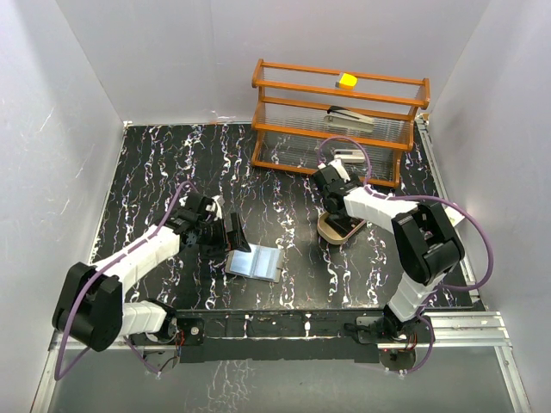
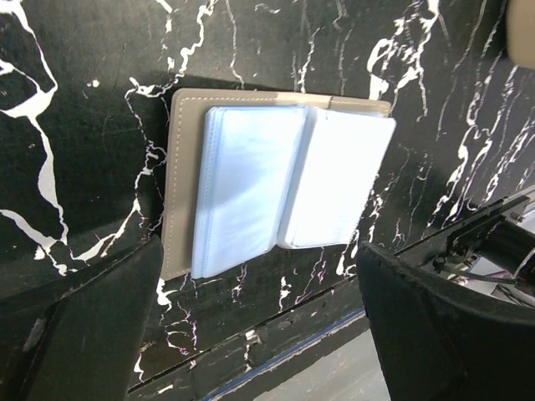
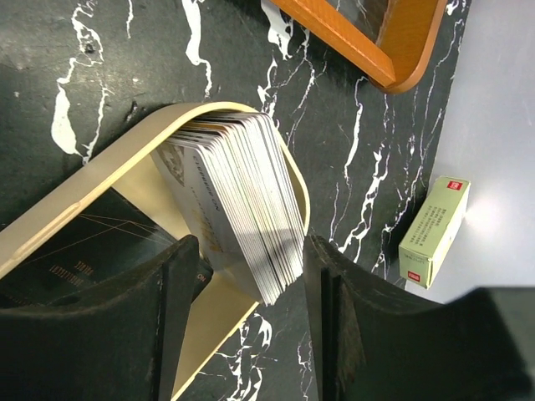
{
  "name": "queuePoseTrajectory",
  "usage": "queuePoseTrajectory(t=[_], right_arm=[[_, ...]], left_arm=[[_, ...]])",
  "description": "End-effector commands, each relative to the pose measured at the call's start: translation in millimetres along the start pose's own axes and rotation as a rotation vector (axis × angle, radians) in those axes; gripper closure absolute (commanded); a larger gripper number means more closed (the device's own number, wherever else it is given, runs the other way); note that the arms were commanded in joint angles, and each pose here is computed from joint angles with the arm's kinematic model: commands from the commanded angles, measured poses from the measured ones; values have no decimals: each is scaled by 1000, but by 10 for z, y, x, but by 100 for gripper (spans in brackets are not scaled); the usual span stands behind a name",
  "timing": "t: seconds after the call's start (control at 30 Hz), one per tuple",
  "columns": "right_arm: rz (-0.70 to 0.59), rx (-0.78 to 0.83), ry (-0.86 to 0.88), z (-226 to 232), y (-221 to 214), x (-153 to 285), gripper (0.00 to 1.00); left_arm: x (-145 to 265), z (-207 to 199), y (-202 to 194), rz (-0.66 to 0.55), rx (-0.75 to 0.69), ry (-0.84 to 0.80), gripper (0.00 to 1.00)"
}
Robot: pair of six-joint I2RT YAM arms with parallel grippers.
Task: Put the credit cards into the card holder
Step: Adjust the card holder at the center of the board.
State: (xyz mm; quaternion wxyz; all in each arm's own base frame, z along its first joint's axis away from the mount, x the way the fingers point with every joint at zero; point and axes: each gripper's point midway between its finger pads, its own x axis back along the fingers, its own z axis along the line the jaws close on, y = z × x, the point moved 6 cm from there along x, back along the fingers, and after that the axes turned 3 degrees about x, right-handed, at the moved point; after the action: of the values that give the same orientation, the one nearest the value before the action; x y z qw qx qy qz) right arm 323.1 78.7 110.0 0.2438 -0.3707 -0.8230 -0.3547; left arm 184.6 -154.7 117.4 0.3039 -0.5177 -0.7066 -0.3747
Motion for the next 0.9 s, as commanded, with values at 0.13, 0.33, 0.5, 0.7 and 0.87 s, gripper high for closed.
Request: queuePoseTrajectory(t=[0.13, 0.33, 0.5, 0.7, 0.87], right_arm=[[-33, -34, -94, -220, 164, 92, 58], [-61, -51, -88, -279, 207, 160, 66], [-68, -55, -88, -301, 211, 185, 71], [-72, -61, -78, -316, 227, 212, 77], [-68, -65, -59, -319, 225, 246, 84]], left_arm=[[-86, 65, -87, 38, 29, 0, 1], [-168, 173, -152, 56, 61, 43, 2], [-220, 194, -205, 71, 88, 25, 4], [-231, 189, -243, 88, 97, 4, 10], [-222, 189, -268, 87, 110, -6, 13]])
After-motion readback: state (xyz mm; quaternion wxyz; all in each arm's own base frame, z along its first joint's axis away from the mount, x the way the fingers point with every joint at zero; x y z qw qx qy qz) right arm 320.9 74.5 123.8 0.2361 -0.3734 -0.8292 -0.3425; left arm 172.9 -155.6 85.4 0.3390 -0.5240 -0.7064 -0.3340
